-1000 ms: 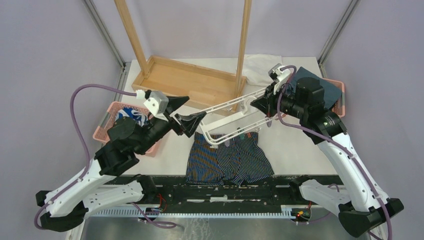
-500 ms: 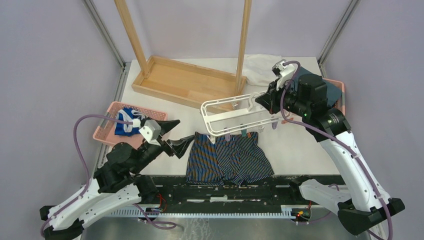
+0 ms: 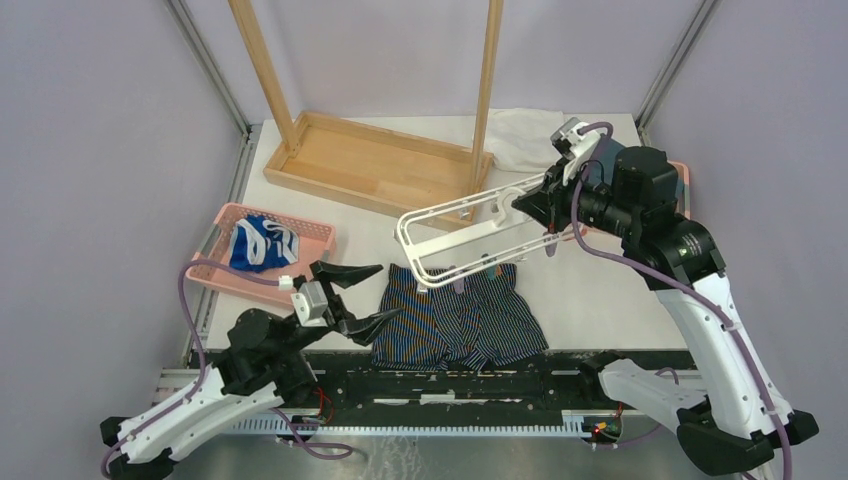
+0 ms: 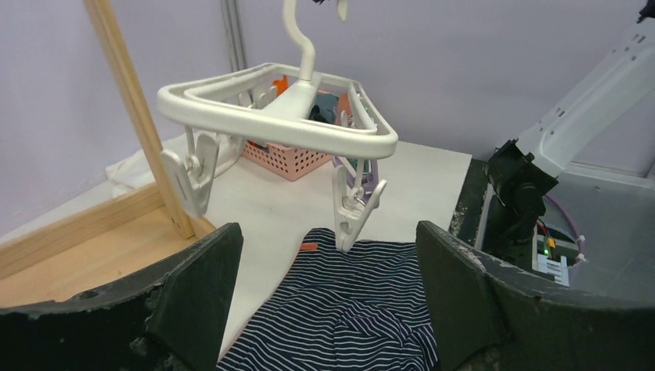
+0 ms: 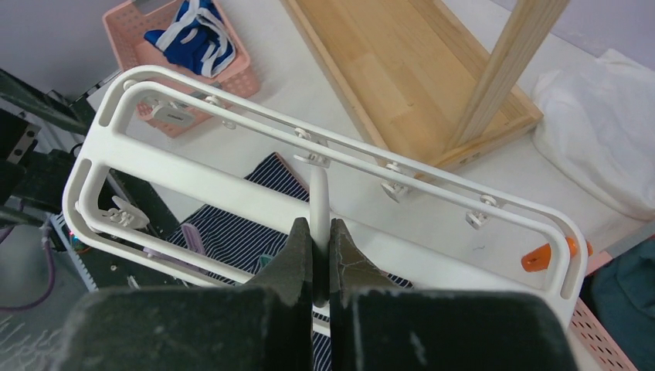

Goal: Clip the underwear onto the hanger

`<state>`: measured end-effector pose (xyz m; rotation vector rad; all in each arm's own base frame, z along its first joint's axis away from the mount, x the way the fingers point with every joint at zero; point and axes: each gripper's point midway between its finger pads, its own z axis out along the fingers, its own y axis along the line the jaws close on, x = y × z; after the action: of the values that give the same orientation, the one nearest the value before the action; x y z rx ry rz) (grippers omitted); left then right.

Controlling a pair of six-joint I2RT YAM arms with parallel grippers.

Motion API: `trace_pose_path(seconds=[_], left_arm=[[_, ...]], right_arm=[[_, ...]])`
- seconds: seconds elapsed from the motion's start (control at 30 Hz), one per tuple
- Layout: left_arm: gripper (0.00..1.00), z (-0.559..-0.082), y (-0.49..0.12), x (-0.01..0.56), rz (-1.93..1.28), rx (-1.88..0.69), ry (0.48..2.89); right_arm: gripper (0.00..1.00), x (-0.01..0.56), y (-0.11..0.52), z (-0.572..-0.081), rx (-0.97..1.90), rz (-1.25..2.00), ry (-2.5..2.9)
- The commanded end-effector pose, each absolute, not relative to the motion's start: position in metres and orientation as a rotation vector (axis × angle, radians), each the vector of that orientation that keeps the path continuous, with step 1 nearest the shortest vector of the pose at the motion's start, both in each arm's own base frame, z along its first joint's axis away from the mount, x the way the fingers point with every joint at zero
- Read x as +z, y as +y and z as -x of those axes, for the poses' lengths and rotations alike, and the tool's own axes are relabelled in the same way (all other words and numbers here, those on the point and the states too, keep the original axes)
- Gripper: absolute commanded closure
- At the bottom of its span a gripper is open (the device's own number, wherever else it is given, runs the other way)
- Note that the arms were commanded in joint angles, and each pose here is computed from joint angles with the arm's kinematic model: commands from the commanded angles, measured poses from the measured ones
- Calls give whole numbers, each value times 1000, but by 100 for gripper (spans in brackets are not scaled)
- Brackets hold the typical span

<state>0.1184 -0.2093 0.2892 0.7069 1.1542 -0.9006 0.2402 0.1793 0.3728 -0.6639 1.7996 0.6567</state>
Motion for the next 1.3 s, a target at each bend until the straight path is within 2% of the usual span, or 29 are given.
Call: trace_pose_path(seconds=[0.0,0.2,0.47,1.27], left_arm=[[12,-106,-220,320,-809,-899,990],[17,-97,-246,317,-904,-981,955],[18,-97,-254,328,-871,-1028,895],[20,-75,-274,326,-968,-1188,865]], right_arm=[[100,429,188,-218,718,759,1564],[100,439,185,-209,706,778,1515],[100,447,186,-195,721,844,1476],[100,448,188,-205,712,817,1468]])
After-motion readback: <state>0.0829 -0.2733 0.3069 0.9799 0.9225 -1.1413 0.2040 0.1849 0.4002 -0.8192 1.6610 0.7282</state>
